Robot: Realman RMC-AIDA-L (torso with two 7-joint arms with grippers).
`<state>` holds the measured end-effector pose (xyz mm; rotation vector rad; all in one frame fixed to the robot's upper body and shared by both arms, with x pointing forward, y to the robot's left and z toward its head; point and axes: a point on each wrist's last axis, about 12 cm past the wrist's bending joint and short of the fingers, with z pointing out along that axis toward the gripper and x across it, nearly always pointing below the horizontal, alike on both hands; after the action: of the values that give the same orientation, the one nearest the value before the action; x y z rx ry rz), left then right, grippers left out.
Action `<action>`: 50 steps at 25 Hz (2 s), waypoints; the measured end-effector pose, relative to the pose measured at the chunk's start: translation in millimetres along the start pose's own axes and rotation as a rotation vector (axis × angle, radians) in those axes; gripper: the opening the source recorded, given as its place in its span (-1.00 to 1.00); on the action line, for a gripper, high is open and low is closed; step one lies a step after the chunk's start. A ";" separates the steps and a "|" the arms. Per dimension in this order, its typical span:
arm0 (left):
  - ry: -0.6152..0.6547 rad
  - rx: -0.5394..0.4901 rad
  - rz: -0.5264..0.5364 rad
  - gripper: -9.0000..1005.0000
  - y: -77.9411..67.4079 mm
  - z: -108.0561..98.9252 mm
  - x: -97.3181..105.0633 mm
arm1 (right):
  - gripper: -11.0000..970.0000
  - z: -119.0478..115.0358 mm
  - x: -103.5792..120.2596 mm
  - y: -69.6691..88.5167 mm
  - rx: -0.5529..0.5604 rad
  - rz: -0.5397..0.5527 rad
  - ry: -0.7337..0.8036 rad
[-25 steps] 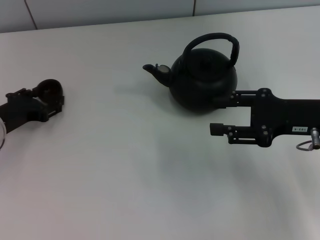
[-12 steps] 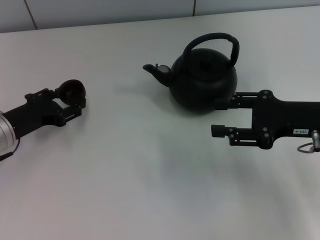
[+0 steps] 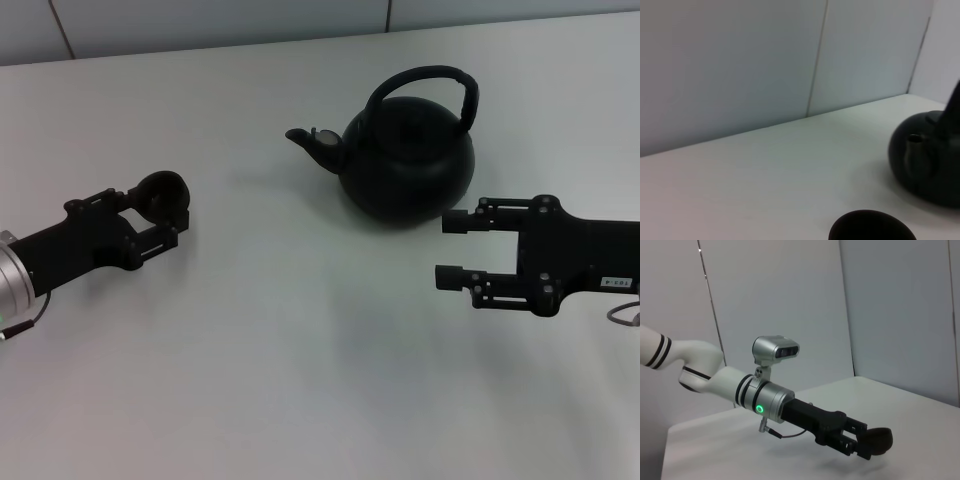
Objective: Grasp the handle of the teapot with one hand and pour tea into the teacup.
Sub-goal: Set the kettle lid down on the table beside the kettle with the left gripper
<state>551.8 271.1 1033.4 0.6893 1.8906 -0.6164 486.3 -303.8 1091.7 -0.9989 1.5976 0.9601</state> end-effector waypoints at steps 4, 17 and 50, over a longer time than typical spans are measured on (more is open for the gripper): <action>0.002 0.049 -0.004 0.36 -7.4 -3.7 5.4 | 0.33 -2.4 2.3 2.8 0.000 -0.005 -0.002; 0.036 0.130 0.012 0.37 -22.1 0.7 10.9 | 0.33 -10.1 14.3 15.5 -0.004 -0.036 -0.016; 0.125 0.234 0.084 0.40 -43.4 14.3 19.6 | 0.33 -9.1 13.5 14.9 -0.008 -0.027 -0.025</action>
<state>523.8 234.4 1015.0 0.9728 1.9105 -0.7633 467.1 -309.2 1082.1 -1.0076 1.5569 0.9574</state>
